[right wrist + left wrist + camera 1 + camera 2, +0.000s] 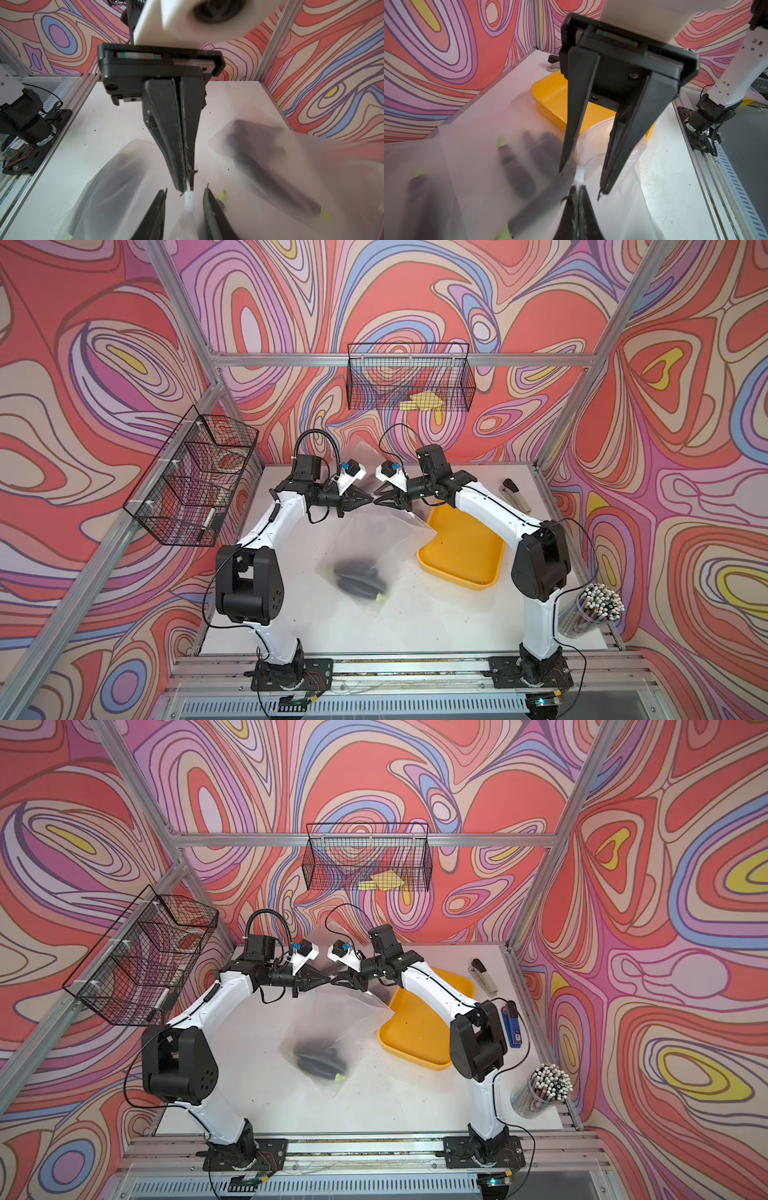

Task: Place the eggplant in a zip-top bag and seal the zipper
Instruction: Zip the zipper on the zipper food storage bag.

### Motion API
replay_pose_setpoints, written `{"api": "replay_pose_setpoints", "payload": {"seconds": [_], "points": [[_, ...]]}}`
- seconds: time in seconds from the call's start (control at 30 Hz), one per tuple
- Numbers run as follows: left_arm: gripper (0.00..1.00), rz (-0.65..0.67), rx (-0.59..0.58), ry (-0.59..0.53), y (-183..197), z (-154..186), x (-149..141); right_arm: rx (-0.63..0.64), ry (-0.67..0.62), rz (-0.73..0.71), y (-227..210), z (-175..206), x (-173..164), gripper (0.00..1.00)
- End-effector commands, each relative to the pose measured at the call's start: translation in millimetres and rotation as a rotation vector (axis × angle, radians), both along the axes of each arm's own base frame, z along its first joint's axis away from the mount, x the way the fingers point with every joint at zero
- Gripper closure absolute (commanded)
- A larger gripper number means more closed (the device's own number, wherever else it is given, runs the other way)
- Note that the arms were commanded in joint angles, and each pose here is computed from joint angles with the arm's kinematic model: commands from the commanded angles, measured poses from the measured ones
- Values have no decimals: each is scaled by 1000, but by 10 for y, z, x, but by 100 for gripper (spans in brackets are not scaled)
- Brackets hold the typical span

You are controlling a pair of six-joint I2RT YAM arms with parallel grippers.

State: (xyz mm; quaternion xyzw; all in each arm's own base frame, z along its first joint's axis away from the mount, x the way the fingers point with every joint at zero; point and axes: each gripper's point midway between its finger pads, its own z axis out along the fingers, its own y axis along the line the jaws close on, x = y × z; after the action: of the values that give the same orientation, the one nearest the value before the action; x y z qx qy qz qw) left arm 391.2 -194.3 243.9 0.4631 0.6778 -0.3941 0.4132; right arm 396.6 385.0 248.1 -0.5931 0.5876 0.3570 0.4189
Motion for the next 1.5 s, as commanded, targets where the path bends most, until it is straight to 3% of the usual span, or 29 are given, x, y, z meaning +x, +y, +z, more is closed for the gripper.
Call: {"api": "replay_pose_setpoints", "payload": {"seconds": [0.0,0.17,0.2,0.27,0.4,0.73,0.9,1.47], "points": [[100,-17,-12,-38,11,99,-49,-21,28,15,29,-94,-27,74],[100,-19,-11,-37,12,97,-56,-11,29,16,45,-69,-13,88],[100,-19,-10,-35,12,92,-53,-9,33,18,50,-70,-19,87],[100,-19,-6,-31,14,85,-58,-3,35,12,49,-46,-13,75],[100,-24,-11,-31,10,98,-69,18,17,9,51,9,-16,74],[100,-14,-1,-23,21,70,-46,12,28,24,42,8,-57,98],[100,90,52,-14,105,-8,146,-29,57,3,-39,-76,-119,100],[100,329,62,-40,461,9,545,-107,126,-123,-469,-289,-293,100]]}}
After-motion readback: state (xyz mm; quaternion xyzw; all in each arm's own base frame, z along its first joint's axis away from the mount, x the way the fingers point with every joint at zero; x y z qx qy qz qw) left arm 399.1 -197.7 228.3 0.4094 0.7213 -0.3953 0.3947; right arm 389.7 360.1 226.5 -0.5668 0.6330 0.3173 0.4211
